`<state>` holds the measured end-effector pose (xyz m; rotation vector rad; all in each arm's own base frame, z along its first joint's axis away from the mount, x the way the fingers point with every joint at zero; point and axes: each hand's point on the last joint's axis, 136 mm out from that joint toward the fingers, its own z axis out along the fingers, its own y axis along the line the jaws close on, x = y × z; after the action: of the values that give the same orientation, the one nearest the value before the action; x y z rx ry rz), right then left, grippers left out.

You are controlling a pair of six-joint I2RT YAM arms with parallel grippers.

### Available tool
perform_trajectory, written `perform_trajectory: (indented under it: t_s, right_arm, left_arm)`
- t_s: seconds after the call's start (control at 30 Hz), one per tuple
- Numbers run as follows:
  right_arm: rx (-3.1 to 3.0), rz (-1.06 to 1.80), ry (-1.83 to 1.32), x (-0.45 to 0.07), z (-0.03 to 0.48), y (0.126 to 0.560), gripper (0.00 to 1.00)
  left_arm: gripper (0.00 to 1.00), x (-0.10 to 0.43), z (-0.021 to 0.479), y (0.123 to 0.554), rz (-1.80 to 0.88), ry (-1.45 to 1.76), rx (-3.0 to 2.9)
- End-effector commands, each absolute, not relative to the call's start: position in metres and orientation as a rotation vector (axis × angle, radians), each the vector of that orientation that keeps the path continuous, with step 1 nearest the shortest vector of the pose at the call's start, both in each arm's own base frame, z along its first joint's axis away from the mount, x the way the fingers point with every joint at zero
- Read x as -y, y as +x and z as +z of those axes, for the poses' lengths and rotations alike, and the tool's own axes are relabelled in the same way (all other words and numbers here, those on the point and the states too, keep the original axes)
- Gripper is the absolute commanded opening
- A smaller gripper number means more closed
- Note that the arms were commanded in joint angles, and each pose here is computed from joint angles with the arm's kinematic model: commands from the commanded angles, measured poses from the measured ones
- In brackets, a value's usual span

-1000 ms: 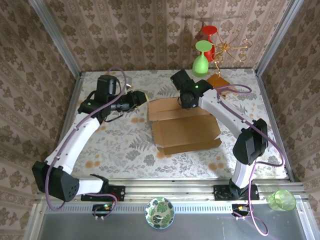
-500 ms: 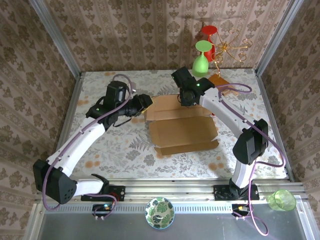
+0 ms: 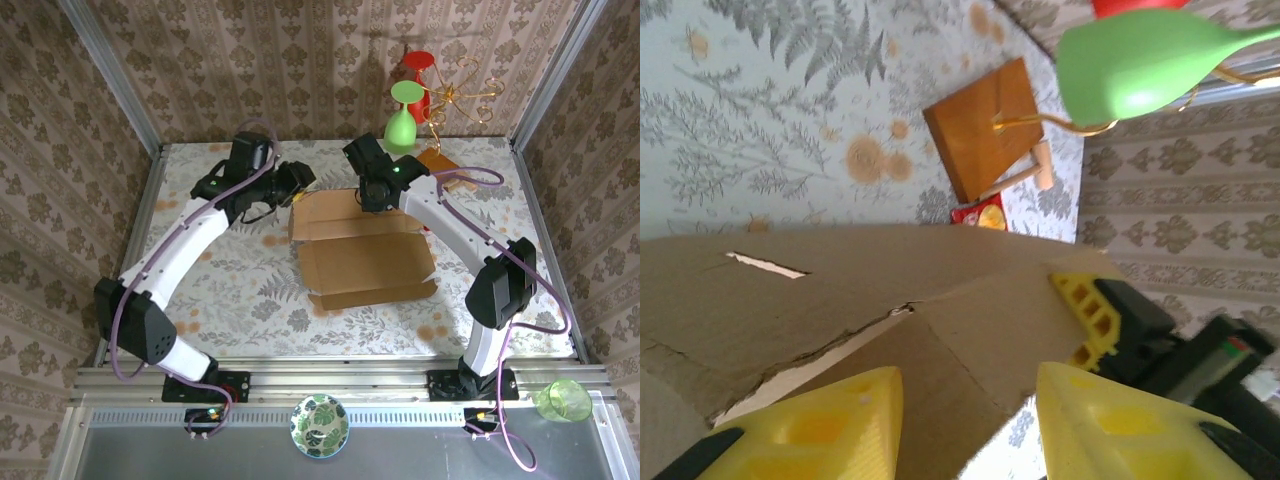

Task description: Fold the paper box

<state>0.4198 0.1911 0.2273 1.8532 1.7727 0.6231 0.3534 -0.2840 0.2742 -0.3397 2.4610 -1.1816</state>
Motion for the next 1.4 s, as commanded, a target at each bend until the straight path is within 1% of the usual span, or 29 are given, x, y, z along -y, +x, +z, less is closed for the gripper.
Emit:
perform_trajectory:
  t_s: [0.0,0.2,0.43,0.47,0.53,0.57,0.6,0.67,0.8,0.87,0.9,0.97,1.03,1.1,1.13,1.2,1.27,1.37]
  right_arm:
    - [-1.724,0.621,1.917,-0.19,0.221,0.421,0.0]
    - [-1.73,0.636,1.912,-0.193,0.219,0.423,0.0]
    - [-1.733,0.671,1.903,-0.197,0.22,0.422,0.0]
    - [-1.733,0.679,1.904,-0.197,0.22,0.421,0.0]
    - [-1.733,0.693,1.897,-0.198,0.219,0.42,0.0]
    - [-1.726,0.704,1.892,-0.198,0.219,0.421,0.0]
    - [-1.72,0.714,1.887,-0.197,0.217,0.42,0.0]
    - [-1.702,0.734,1.876,-0.195,0.214,0.42,0.0]
    - [-1.689,0.706,1.864,-0.186,0.212,0.415,0.0]
    - [-1.684,0.697,1.877,-0.183,0.21,0.412,0.0]
    - [-1.683,0.693,1.878,-0.182,0.21,0.412,0.0]
    - [-1.679,0.685,1.884,-0.18,0.211,0.412,0.0]
    - [-1.673,0.688,1.886,-0.179,0.213,0.413,0.0]
    - [-1.667,0.694,1.891,-0.18,0.217,0.414,0.0]
    - [-1.666,0.694,1.889,-0.179,0.218,0.415,0.0]
    - [-1.665,0.689,1.892,-0.178,0.219,0.417,0.0]
    - [-1.667,0.685,1.892,-0.179,0.218,0.419,0.0]
    - [-1.669,0.681,1.895,-0.18,0.216,0.422,0.0]
  left_arm:
    - [0.41,0.294,0.292,0.345,-1.236,-0.294,-2.46]
    - [0.41,0.297,0.288,0.342,-1.251,-0.302,-2.47]
    - [0.41,0.309,0.28,0.35,-1.29,-0.328,-2.467]
    - [0.38,0.31,0.28,0.351,-1.292,-0.326,-2.463]
    - [0.26,0.31,0.28,0.355,-1.293,-0.327,-2.454]
    - [0.22,0.31,0.28,0.355,-1.293,-0.325,-2.451]
    - [0.2,0.308,0.281,0.356,-1.293,-0.32,-2.445]
    - [0.22,0.303,0.283,0.357,-1.279,-0.306,-2.438]
    - [0.41,0.273,0.308,0.354,-1.225,-0.238,-2.34]
    - [0.43,0.25,0.314,0.346,-1.167,-0.218,-2.304]
    - [0.43,0.238,0.307,0.339,-1.126,-0.229,-2.316]
    - [0.4,0.202,0.283,0.33,-1.085,-0.339,-2.341]
    - [0.33,0.175,0.247,0.316,-1.105,-0.481,-2.376]
    - [0.25,0.16,0.219,0.305,-1.128,-0.535,-2.385]
    - [0.23,0.16,0.211,0.301,-1.161,-0.517,-2.382]
    - [0.23,0.178,0.212,0.295,-1.27,-0.385,-2.349]
    - [0.23,0.209,0.221,0.282,-1.396,-0.231,-2.327]
    - [0.23,0.259,0.224,0.249,-1.461,0.009,-2.368]
